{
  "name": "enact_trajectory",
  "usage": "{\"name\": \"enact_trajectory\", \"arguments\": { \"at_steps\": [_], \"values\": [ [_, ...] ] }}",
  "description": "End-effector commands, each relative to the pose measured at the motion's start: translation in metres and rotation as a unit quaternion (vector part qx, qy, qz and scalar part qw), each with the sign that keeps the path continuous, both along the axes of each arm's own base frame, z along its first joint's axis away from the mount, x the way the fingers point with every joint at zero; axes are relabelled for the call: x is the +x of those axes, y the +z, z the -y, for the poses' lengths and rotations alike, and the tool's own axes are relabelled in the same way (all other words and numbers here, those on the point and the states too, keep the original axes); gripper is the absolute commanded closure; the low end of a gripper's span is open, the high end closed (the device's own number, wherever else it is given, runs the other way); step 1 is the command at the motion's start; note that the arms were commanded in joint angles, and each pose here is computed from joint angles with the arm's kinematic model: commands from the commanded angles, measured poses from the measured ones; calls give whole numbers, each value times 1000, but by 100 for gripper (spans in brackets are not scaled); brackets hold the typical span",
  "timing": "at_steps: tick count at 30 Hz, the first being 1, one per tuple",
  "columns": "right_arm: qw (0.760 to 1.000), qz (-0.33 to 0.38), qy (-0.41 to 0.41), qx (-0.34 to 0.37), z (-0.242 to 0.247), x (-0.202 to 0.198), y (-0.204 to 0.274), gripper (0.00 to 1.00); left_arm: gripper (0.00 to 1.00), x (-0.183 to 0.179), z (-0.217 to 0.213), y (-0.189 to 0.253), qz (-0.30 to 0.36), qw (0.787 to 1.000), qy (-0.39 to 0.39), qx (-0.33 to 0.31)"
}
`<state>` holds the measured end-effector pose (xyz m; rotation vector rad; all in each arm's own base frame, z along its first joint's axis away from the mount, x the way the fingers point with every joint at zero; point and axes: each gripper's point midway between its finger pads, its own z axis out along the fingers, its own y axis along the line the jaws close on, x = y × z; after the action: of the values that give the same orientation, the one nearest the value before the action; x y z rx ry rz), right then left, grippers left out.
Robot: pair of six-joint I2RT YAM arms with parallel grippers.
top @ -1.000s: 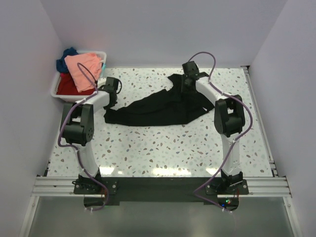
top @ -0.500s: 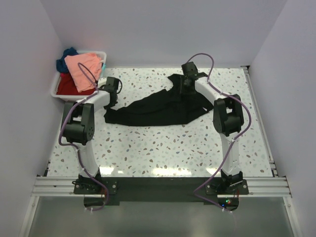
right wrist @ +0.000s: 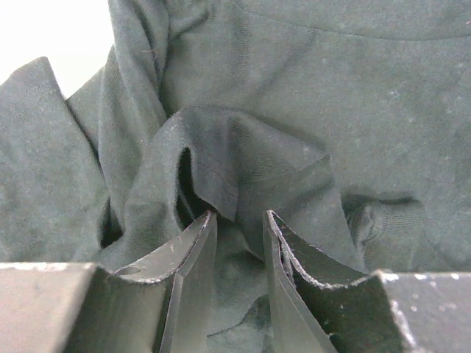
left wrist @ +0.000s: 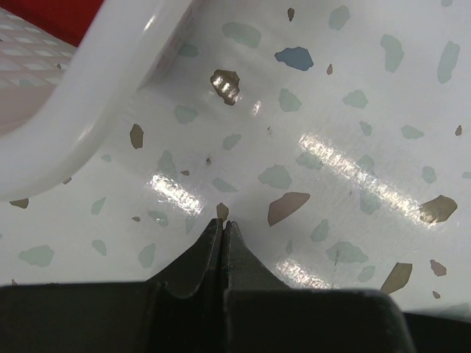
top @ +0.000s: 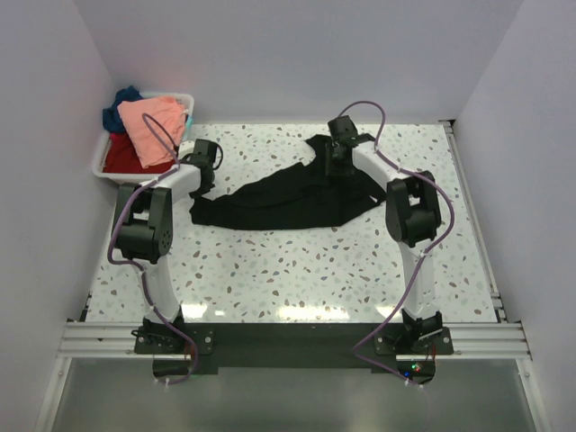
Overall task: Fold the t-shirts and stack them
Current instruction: Flatten the tshirt out
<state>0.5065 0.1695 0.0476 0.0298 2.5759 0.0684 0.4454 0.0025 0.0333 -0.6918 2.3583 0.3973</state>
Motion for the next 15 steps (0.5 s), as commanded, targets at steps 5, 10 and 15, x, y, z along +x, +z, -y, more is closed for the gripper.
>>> {"name": "enact_trajectory", "arguments": {
  "at_steps": [5, 10, 15],
  "values": [
    [1000, 14, 20, -11, -11, -12, 16, 65, 100, 15, 1, 9, 21, 1000, 0, 4],
    [999, 22, 32, -20, -19, -15, 21, 65, 100, 15, 0, 9, 19, 1000, -1, 5],
    [999, 26, 31, -34, -19, -7, 15, 65, 100, 14, 1, 7, 17, 1000, -3, 2]
  ]
}}
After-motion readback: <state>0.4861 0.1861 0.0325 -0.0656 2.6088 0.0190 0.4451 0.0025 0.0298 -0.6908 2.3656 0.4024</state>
